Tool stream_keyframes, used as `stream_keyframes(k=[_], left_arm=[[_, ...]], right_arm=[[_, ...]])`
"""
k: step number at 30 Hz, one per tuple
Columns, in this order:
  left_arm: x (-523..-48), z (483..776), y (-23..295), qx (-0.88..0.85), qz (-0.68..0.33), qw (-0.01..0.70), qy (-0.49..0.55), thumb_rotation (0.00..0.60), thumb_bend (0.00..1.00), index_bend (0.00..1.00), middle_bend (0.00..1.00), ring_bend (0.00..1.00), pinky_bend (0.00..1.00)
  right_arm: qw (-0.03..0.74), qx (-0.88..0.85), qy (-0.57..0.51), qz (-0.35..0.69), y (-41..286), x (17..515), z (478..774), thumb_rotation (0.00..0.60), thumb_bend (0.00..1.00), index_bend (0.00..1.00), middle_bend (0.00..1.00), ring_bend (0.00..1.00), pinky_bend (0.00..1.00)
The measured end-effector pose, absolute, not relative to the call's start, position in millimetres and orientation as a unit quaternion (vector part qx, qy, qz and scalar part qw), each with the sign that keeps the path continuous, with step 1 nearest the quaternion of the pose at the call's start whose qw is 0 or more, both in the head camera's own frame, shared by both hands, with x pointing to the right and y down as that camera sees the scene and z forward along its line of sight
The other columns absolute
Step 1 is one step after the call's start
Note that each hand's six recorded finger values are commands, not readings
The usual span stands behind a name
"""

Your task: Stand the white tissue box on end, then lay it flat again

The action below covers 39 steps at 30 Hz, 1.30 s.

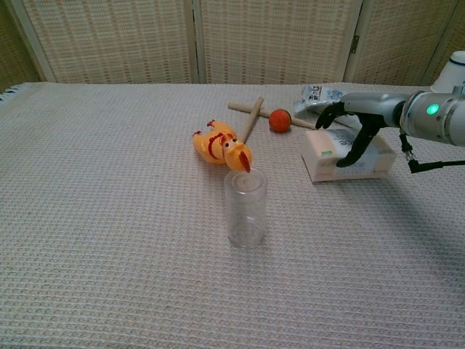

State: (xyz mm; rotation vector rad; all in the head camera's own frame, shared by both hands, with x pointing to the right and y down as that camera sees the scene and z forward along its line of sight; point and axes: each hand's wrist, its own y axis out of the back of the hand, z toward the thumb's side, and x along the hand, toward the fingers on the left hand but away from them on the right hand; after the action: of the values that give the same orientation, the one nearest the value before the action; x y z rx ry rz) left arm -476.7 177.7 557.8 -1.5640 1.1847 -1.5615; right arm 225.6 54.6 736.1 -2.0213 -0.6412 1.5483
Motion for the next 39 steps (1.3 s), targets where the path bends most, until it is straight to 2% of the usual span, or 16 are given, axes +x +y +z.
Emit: stream_keyframes(k=[7, 12, 15, 22, 25, 31, 35, 39], left_arm=[[-479.5, 556.1, 176.5, -0.590, -0.590, 0.311, 0.454, 0.600, 0.63, 0.17, 0.00, 0.00, 0.12], [-478.2, 556.5, 176.8, -0.594, -0.588, 0.311, 0.453, 0.600, 0.63, 0.17, 0.00, 0.00, 0.12], [-477.6, 557.3, 177.0, -0.595, -0.588, 0.310, 0.452, 0.600, 0.63, 0.17, 0.00, 0.00, 0.12], [-476.8, 556.9, 177.3, -0.595, -0.587, 0.311, 0.452, 0.600, 0.63, 0.17, 0.00, 0.00, 0.12], [-475.5, 558.1, 178.0, -0.597, -0.588, 0.311, 0.449, 0.600, 0.63, 0.17, 0.00, 0.00, 0.12], [-470.6, 561.1, 179.2, -0.603, -0.588, 0.312, 0.440, 0.600, 0.63, 0.17, 0.00, 0.00, 0.12], [-471.9, 562.2, 179.5, -0.601, -0.591, 0.312, 0.439, 0.600, 0.63, 0.17, 0.00, 0.00, 0.12], [-474.1, 564.5, 179.2, -0.598, -0.595, 0.310, 0.438, 0.600, 0.63, 0.17, 0.00, 0.00, 0.12]], right_arm=[[0.255, -0.742, -0.231, 0.575, 56.6, 222.7, 743.2, 0.600, 0.12, 0.28, 0.23, 0.06, 0.00], [0.263, -0.738, -0.242, 0.573, 54.2, 220.1, 743.4, 0.600, 0.12, 0.41, 0.36, 0.13, 0.00], [0.272, -0.735, -0.250, 0.568, 51.7, 219.3, 741.1, 0.600, 0.12, 0.43, 0.40, 0.17, 0.00], [0.261, -0.748, -0.301, 0.531, 49.2, 220.6, 728.5, 0.600, 0.12, 0.39, 0.41, 0.17, 0.00], [0.223, -0.762, -0.355, 0.494, 49.8, 225.9, 721.6, 0.600, 0.12, 0.39, 0.41, 0.17, 0.00], [0.093, -0.788, -0.481, 0.373, 50.9, 247.4, 715.8, 0.600, 0.13, 0.41, 0.41, 0.19, 0.00], [-0.008, -0.789, -0.546, 0.280, 50.7, 271.7, 723.1, 0.600, 0.14, 0.41, 0.41, 0.20, 0.00], [-0.076, -0.781, -0.581, 0.219, 49.2, 298.1, 734.7, 0.600, 0.15, 0.41, 0.41, 0.20, 0.00]])
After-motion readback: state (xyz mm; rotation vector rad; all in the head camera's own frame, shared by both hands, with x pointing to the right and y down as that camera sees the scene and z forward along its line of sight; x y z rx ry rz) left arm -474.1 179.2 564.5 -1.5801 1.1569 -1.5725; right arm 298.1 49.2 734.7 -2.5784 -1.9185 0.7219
